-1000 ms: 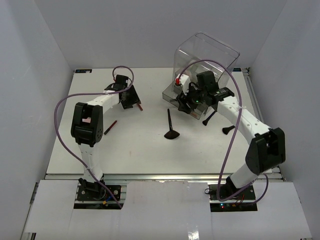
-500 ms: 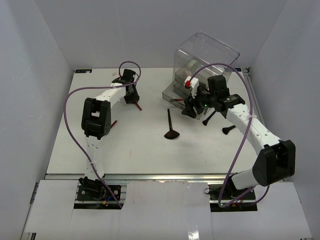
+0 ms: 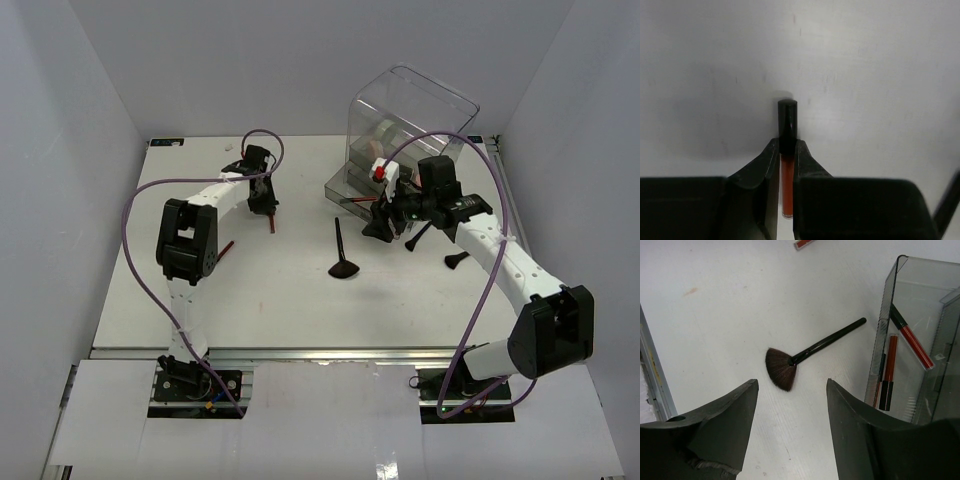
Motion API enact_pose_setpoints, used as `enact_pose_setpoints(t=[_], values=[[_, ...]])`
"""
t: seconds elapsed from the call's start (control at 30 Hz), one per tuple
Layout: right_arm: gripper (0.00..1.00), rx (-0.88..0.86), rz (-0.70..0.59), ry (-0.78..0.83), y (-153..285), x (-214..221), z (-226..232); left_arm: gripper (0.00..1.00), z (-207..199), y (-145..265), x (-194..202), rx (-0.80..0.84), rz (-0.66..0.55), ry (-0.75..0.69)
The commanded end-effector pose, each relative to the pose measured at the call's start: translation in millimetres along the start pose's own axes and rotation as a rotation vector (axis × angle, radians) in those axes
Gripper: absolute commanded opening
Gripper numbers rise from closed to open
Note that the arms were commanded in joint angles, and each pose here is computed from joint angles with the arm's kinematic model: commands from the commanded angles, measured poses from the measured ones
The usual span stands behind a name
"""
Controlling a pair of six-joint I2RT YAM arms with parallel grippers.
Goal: Organize the makeup
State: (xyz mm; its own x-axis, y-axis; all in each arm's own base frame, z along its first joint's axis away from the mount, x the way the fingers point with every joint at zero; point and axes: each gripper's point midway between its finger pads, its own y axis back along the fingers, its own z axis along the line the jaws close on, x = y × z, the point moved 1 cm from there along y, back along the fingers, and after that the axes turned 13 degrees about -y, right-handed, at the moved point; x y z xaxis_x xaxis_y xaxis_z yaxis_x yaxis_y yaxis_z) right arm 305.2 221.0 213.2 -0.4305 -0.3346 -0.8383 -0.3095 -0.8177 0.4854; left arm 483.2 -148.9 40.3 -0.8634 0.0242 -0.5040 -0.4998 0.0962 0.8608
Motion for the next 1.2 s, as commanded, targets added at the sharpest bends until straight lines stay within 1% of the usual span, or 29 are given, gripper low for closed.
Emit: enact_pose_setpoints(t=[0.0,0.07,0.17,0.3,0.37,0.43,0.57,0.6,0.7,0.73,0.8,0.83,0.9,1.0,1.1,1.17], values=[[0.63,-0.047,-0.058,0.039,8.4,-11.2,8.1,0.0,-54.5,75.6,-16.9,0.33,-0.119,0.03],[0.63,-0.039,-0.064,0.039,11.2,-11.5,5.8,0.0,-74.8,102.5,-22.6,0.464,-0.167,0.041],[0.63,-0.035,-0.076,0.039,14.4,-12.5,4.3,0.0,-104.6,133.7,-34.8,0.613,-0.228,0.079],[0.64,-0.033,-0.089,0.035,19.5,-13.7,2.0,0.0,-144.8,158.7,-46.0,0.783,-0.276,0.13],[0.64,-0.021,-0.101,0.032,24.1,-14.6,-0.9,0.0,-164.5,159.8,-50.3,0.83,-0.279,0.148],[0.64,-0.013,-0.115,0.033,28.8,-16.1,-2.7,0.0,-182.0,164.7,-66.7,0.864,-0.31,0.166],[0.64,0.007,-0.144,0.024,41.6,-16.8,-8.5,0.0,-216.4,156.4,-82.8,0.886,-0.3,0.218],[0.64,0.003,-0.149,0.022,43.7,-17.3,-8.2,0.01,-221.3,145.7,-84.7,0.878,-0.292,0.229],[0.64,0.009,-0.162,0.014,49.9,-16.1,-10.7,0.1,-237.7,134.1,-95.0,0.858,-0.293,0.244],[0.64,0.01,-0.164,0.012,51.3,-15.6,-11.6,0.17,-242.2,136.2,-99.1,0.857,-0.297,0.246],[0.64,0.013,-0.169,0.01,53.8,-15.2,-12.5,0.32,-247.4,123.3,-96.8,0.848,-0.273,0.255],[0.64,0.013,-0.171,0.011,54.8,-15.2,-12.5,0.4,-248.1,121.2,-96.4,0.848,-0.266,0.258],[0.64,0.016,-0.173,0.01,55.9,-15.3,-13.4,0.49,-250.0,118.2,-94.5,0.853,-0.256,0.258],[0.64,0.013,-0.173,0.007,56.0,-14.2,-13.5,0.54,-248.5,127.8,-97.2,0.856,-0.282,0.237],[0.65,0.005,-0.172,0.005,55.5,-13.4,-12.8,0.55,-243.6,146.2,-103.9,0.845,-0.342,0.194],[0.65,-0.019,-0.173,0.018,55.1,-13.0,-9.0,0.55,-234.4,156.0,-105.7,0.791,-0.392,0.108]])
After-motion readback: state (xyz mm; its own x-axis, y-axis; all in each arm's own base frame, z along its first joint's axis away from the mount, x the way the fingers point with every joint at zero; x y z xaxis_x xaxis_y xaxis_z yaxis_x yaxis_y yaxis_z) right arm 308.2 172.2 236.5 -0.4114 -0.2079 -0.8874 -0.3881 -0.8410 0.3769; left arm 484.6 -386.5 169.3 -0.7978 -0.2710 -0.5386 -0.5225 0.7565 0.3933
